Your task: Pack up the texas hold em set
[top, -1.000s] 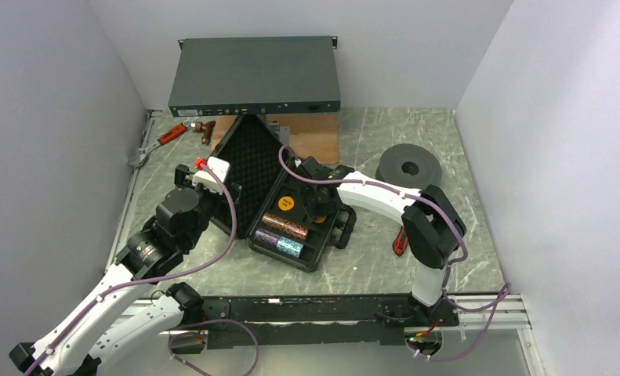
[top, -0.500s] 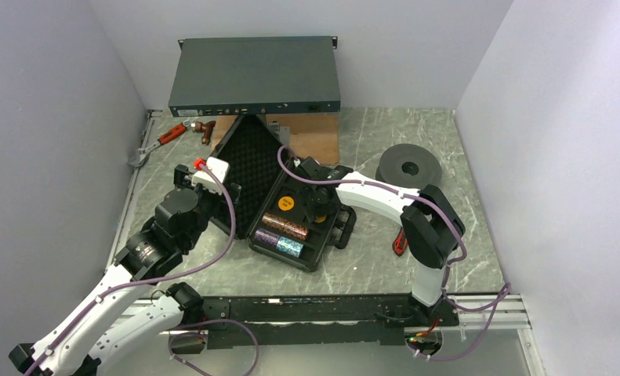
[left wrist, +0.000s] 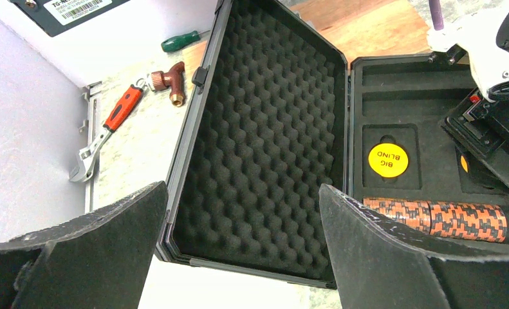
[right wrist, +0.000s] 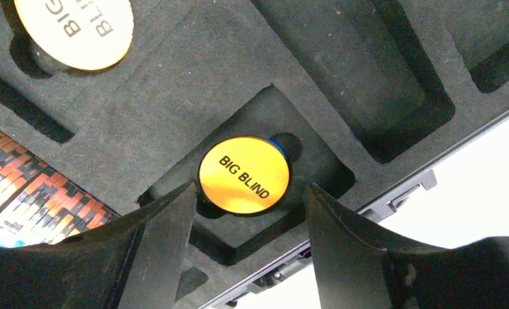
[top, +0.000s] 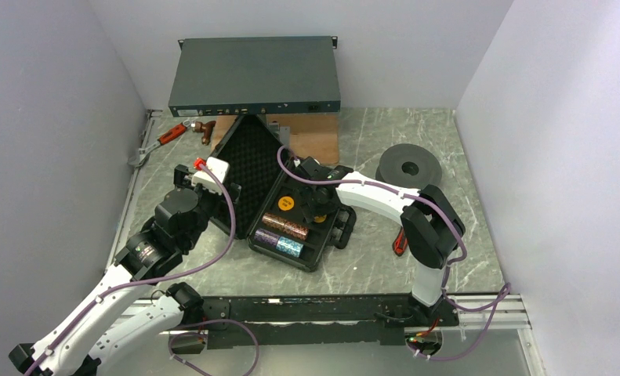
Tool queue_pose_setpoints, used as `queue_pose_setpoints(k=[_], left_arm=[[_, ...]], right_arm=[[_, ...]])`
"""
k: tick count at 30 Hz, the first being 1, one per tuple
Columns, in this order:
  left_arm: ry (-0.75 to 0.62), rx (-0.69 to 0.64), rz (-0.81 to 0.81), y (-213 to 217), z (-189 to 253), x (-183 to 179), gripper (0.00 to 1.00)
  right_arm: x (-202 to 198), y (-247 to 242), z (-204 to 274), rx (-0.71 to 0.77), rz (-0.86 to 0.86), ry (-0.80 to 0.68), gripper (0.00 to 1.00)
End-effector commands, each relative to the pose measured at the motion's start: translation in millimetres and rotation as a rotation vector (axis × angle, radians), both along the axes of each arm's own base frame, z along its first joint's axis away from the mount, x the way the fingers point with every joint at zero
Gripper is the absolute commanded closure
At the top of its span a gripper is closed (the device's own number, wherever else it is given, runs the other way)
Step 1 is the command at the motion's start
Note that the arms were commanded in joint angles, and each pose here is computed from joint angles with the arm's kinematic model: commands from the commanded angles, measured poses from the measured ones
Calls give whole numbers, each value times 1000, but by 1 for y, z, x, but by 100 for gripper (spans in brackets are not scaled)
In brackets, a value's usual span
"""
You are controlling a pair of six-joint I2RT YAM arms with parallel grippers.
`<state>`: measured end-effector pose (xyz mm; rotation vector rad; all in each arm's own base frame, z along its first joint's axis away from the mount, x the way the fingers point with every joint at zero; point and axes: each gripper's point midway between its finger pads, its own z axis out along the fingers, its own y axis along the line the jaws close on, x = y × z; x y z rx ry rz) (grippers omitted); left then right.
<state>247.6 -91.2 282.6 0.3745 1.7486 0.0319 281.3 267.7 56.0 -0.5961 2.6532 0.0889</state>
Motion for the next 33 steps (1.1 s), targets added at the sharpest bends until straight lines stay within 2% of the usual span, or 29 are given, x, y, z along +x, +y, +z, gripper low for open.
queue_pose_setpoints(k=[1, 12, 17, 19, 24, 33], left_arm=[[-24, -17, -11, -1, 9, -1, 6], [-22, -18, -13, -2, 9, 0, 6], [-20, -16, -11, -2, 8, 0, 6], [-20, -16, -12, -2, 8, 0, 6], [-19, -16, -13, -2, 8, 0, 6], [-18, -16, -14, -3, 8, 0, 6]], right_arm=[[15, 10, 17, 48, -5, -78, 33], [15, 13, 53, 117, -20, -137, 35], [14, 14, 48, 123, -20, -127, 54], [12, 15, 43, 120, -18, -114, 59], [9, 16, 29, 119, -14, -87, 66], [3, 13, 1, 91, -17, -45, 70]])
